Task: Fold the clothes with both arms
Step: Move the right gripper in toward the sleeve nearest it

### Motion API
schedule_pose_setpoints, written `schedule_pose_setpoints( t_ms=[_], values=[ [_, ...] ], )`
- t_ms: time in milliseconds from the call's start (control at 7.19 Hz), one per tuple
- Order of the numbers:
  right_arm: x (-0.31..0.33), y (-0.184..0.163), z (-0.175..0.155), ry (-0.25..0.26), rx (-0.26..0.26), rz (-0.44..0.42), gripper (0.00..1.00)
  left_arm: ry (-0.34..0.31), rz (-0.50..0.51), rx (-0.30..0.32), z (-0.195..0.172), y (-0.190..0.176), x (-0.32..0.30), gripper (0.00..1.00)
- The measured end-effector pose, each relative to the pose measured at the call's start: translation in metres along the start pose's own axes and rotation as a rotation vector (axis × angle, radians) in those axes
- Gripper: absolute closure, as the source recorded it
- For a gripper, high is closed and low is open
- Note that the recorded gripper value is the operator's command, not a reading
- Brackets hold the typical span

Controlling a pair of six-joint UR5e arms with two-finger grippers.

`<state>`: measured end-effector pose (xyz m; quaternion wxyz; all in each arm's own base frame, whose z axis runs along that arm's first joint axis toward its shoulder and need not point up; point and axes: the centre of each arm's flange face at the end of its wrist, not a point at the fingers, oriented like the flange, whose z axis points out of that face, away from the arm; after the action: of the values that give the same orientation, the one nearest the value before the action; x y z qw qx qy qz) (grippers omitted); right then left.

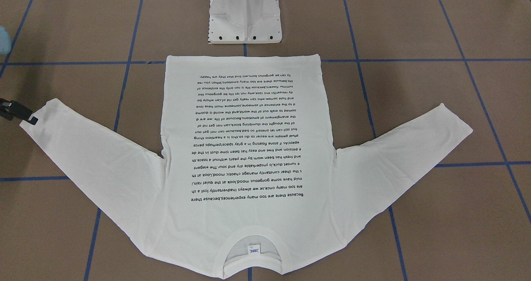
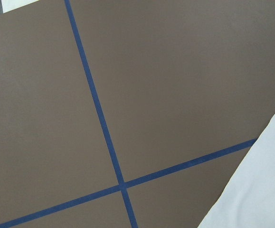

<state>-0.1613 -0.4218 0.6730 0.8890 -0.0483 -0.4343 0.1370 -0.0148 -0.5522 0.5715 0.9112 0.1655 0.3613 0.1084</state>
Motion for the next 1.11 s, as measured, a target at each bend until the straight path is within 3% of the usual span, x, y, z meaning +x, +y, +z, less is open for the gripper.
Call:
schedule_pose_setpoints(
  t_ms=[139, 417, 556, 1112],
  values=[
    [0.0021, 0.0004, 0.0033, 0.007, -0.003, 0.003, 0.28, 0.0, 0.001, 0.001, -0.0004, -0.0002, 0.0003, 0.0],
    [0.003, 0.0009, 0.0055, 0.011, -0.006, 0.015, 0.9, -0.001, 0.003, 0.002, -0.0008, -0.0004, 0.0006, 0.0],
    [0.0035, 0.001, 0.0062, 0.012, -0.006, 0.028, 1.0, -0.001, 0.004, 0.003, -0.0009, -0.0005, 0.0007, 0.0],
    [-0.0019, 0.0028, 0.0027, 0.0, -0.011, 0.029, 1.0, -0.002, 0.003, 0.002, -0.0006, -0.0003, 0.0004, 0.0]
  ],
)
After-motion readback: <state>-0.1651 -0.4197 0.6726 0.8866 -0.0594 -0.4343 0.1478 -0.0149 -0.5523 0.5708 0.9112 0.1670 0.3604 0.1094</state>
